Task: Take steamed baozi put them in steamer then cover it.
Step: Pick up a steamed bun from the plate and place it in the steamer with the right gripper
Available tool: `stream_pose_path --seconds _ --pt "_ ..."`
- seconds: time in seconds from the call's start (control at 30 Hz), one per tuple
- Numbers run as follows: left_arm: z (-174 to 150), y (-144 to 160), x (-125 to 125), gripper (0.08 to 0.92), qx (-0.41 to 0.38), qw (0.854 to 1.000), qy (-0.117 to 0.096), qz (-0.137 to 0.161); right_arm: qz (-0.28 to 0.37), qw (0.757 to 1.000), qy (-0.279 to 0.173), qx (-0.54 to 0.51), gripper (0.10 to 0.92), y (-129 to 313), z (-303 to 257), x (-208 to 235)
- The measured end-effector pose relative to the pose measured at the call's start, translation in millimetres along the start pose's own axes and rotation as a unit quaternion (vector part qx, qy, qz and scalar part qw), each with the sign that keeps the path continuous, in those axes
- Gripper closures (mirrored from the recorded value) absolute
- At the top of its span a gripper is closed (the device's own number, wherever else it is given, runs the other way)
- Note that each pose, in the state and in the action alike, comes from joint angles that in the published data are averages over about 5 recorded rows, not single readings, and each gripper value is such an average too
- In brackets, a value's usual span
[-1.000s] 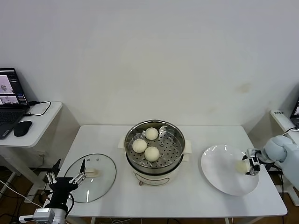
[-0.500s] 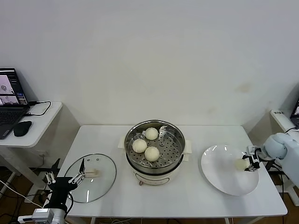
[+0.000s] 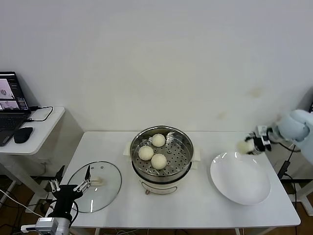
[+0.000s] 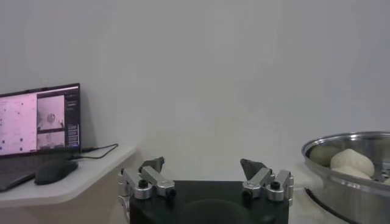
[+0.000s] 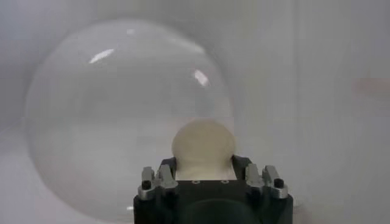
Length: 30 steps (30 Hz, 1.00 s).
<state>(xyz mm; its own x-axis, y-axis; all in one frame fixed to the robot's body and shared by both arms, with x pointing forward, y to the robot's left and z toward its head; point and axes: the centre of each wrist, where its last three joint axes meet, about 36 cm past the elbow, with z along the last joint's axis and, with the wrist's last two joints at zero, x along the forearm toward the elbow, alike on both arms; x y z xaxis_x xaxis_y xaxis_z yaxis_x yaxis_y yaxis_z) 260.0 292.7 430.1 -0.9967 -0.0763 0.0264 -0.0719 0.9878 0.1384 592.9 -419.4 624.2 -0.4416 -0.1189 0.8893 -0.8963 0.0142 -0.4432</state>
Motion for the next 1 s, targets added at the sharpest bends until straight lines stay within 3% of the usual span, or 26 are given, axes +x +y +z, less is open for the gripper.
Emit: stream_pose_path --seconds 0.23,0.5,1.0 --pt "2 -2 0 0.177 0.003 1.000 0.002 0.000 0.020 0.998 -0.064 0.012 0.428 -22 -78 41" --pt "3 -1 1 0.177 0.005 1.000 0.002 -0.004 -0.009 0.993 -0.115 -0.001 0.428 -18 -161 42" --pt "2 1 1 0.177 0.005 1.000 0.000 -0.008 -0.056 0.993 -0.098 -0.027 0.428 2 -232 -8"
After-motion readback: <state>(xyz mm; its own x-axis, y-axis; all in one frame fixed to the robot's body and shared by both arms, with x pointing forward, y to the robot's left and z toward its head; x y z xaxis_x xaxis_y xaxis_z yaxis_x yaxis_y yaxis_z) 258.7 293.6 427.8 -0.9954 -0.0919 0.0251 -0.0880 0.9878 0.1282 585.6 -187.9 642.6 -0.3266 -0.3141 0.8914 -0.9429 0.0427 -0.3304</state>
